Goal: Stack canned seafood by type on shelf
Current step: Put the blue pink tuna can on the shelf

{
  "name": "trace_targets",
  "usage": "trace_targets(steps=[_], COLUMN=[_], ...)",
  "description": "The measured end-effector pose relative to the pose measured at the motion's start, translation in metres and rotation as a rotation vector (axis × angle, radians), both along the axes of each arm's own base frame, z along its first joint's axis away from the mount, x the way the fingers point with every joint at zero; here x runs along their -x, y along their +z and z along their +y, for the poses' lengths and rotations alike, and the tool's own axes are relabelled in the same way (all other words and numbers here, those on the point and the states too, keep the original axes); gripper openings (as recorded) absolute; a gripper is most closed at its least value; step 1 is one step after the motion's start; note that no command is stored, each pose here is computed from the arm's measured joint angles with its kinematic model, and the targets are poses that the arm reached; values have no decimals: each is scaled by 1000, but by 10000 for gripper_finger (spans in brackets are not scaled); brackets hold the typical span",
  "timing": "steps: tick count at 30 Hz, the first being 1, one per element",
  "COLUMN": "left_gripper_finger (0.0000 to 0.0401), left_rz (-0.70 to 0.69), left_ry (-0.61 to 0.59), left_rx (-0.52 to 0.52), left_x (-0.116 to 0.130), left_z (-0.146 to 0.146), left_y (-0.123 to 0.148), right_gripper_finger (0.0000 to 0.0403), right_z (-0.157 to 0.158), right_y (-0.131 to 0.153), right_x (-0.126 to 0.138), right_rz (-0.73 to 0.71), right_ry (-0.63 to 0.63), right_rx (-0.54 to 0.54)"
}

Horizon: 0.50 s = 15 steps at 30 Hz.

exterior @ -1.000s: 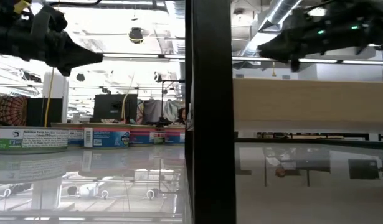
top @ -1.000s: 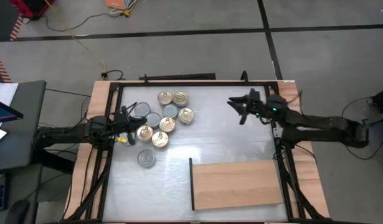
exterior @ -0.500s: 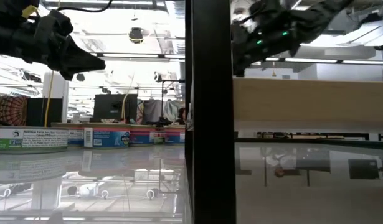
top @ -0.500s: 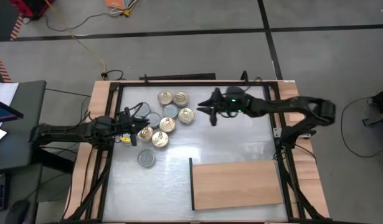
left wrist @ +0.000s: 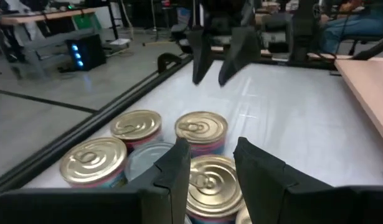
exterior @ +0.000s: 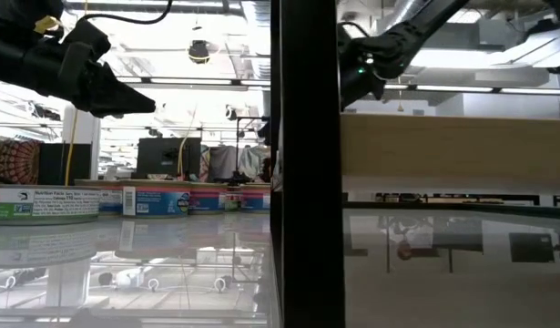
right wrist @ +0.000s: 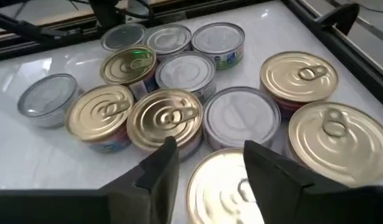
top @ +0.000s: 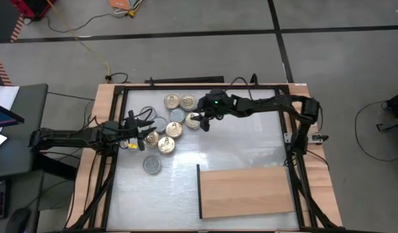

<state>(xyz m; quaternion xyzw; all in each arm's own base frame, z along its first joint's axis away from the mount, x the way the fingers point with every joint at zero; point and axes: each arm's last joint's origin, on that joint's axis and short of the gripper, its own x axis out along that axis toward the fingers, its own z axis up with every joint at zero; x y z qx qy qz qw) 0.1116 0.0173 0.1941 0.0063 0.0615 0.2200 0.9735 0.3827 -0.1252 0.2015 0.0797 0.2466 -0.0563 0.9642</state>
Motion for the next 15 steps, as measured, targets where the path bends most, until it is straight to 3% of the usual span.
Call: trace_targets(steps=[6, 15], left_gripper_finger=[120, 120], left_rz=[15, 44], left_ry=[-2, -13], left_rx=[8, 15], left_x=[0, 0], left_z=[0, 0], left_y=[-2, -5], right_gripper_finger=[216, 159], right_z=[-4, -26], right_y=[-16, -27], right_x=[-6, 6], right_rz=[193, 280], right_ry=[-38, -160], right_rx=[19, -93])
